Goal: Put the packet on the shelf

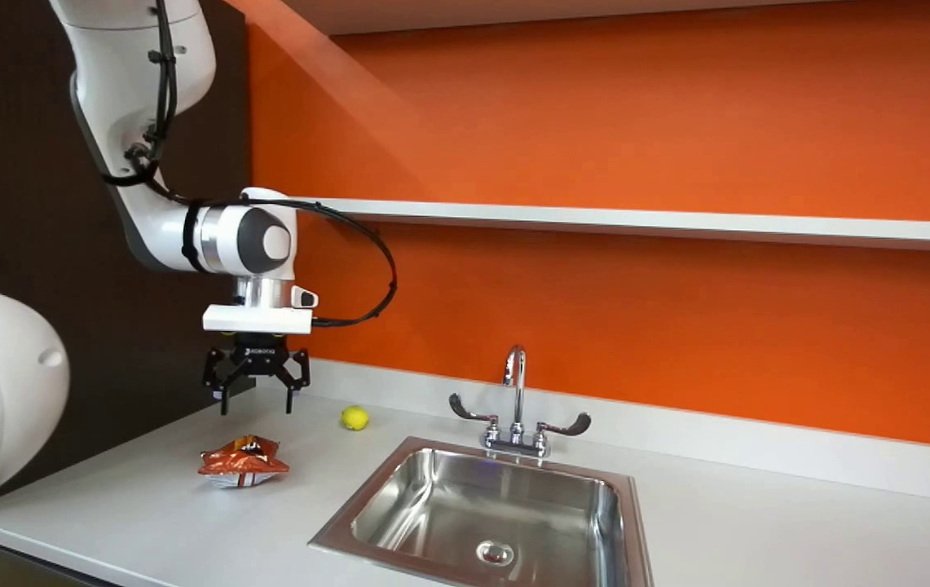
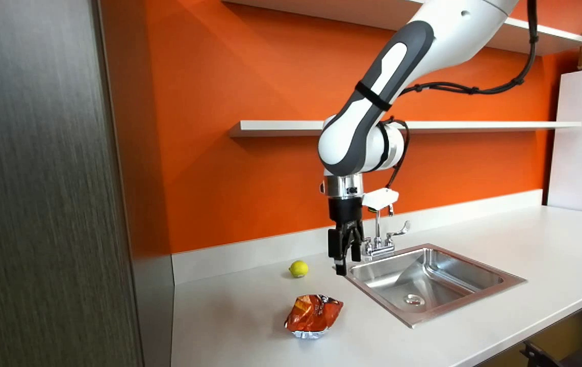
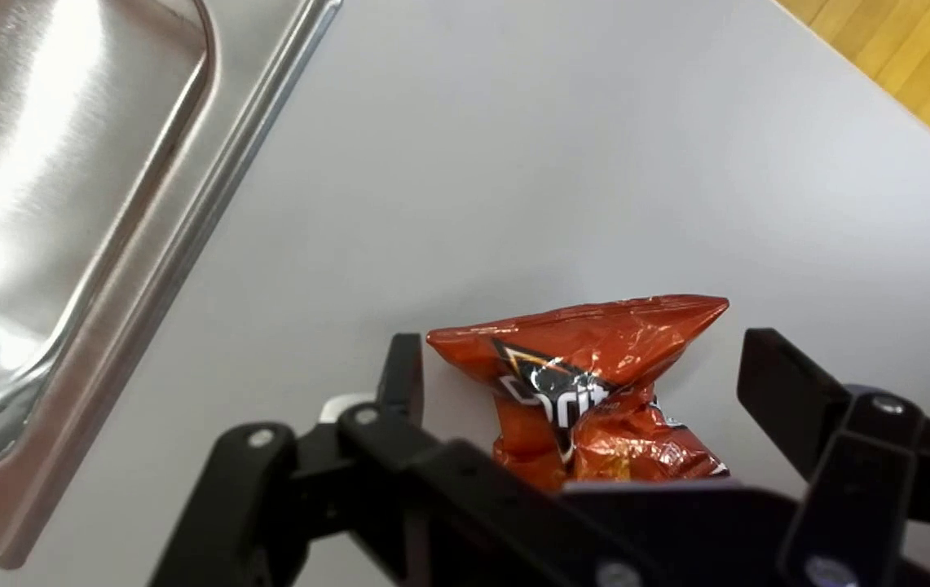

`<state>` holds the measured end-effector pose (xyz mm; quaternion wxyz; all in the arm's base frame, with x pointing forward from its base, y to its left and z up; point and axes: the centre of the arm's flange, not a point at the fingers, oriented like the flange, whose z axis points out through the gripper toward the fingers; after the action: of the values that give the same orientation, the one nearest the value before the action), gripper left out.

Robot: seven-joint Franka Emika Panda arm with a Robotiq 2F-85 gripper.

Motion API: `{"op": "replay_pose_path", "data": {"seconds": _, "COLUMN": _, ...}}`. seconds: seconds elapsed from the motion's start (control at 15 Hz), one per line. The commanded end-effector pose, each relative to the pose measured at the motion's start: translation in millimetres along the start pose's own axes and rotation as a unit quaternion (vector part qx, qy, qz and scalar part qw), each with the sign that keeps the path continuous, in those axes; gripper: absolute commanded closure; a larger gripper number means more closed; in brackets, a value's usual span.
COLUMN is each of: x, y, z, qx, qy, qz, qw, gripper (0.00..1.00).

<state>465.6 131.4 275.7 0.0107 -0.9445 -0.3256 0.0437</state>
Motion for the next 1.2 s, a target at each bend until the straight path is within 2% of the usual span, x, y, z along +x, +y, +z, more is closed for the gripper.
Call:
{"op": "replay_pose_path", "data": {"seconds": 0.0, "x": 27, "y": 11, "z": 16, "qx": 0.011, "qy": 0.004, "qz": -0.018, "qw": 0.9998, "gripper": 0.00}}
{"op": "replay_pose_path", "data": {"seconds": 0.67, "x": 67, "y": 2, "z": 52, "qx": 0.028, "qy": -0.013, "qz": -0.041, "qw": 0.9987, "gripper": 0.00}}
{"op": "replay_pose_path", "data": {"seconds": 1.13, "x": 77, "y": -10, "z": 64, "qx": 0.036, "qy": -0.019, "qz": -0.055, "qw": 0.9977, "gripper": 0.00}}
